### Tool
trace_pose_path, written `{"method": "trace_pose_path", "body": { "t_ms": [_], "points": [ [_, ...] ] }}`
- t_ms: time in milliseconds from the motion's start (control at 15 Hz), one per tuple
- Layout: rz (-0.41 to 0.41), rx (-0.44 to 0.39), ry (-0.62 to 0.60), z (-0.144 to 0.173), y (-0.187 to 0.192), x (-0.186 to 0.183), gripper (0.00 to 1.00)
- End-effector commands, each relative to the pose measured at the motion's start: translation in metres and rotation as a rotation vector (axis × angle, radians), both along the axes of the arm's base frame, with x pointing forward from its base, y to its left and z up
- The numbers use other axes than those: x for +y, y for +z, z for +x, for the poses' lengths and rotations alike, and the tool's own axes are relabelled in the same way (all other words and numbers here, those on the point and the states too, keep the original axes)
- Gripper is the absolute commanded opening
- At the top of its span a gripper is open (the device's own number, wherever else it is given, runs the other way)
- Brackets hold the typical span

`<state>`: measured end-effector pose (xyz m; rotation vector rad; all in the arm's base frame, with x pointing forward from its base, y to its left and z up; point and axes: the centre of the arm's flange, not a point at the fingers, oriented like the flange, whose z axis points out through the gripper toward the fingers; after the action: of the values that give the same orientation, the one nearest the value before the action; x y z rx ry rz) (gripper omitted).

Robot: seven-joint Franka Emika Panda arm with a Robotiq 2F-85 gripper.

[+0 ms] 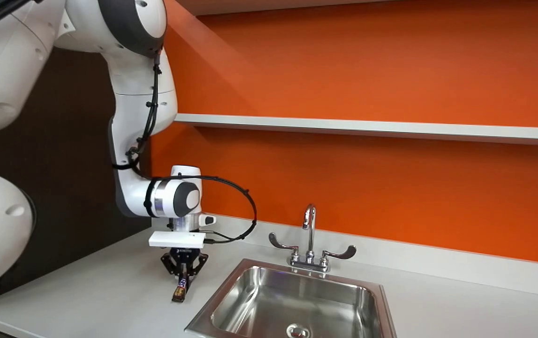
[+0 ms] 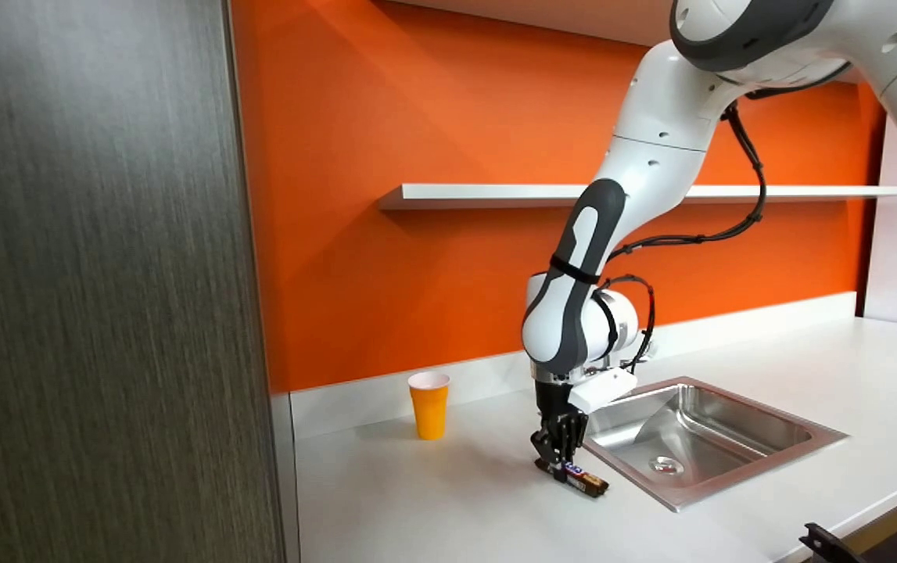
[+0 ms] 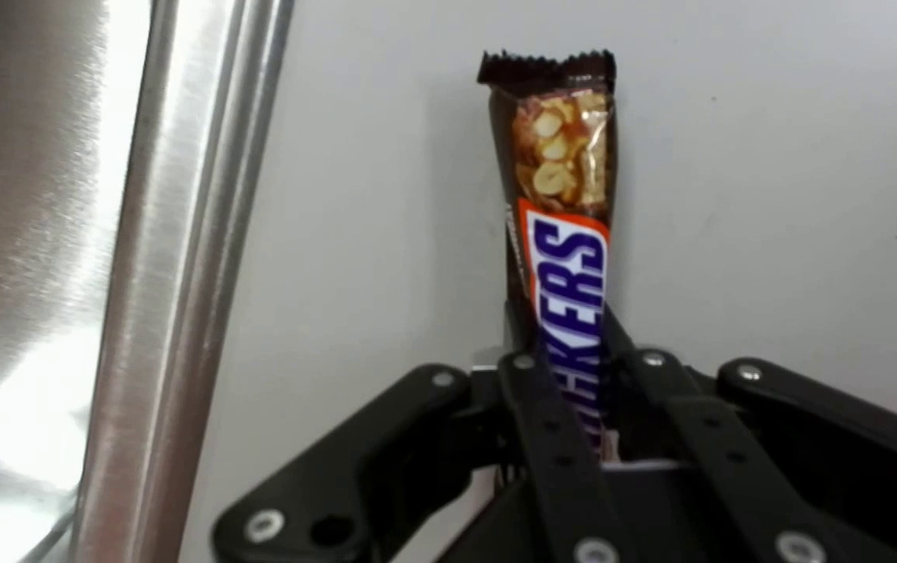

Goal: Put the chocolate bar on the bottom shelf

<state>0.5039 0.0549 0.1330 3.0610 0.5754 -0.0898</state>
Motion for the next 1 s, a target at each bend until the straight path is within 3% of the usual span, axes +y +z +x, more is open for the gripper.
{"method": "trace_pose_path", "body": {
  "t_ms": [0,333,933],
  "points": [
    [-0.002,-0.001,-0.018,0.000,0.022,-0.003,0.04],
    [0.005,-0.021,-0.061,-0.019,0.069,0.002,0.04],
    [0.038,-0.072,-0.133,-0.111,0.189,0.033,0.04]
  ]
}}
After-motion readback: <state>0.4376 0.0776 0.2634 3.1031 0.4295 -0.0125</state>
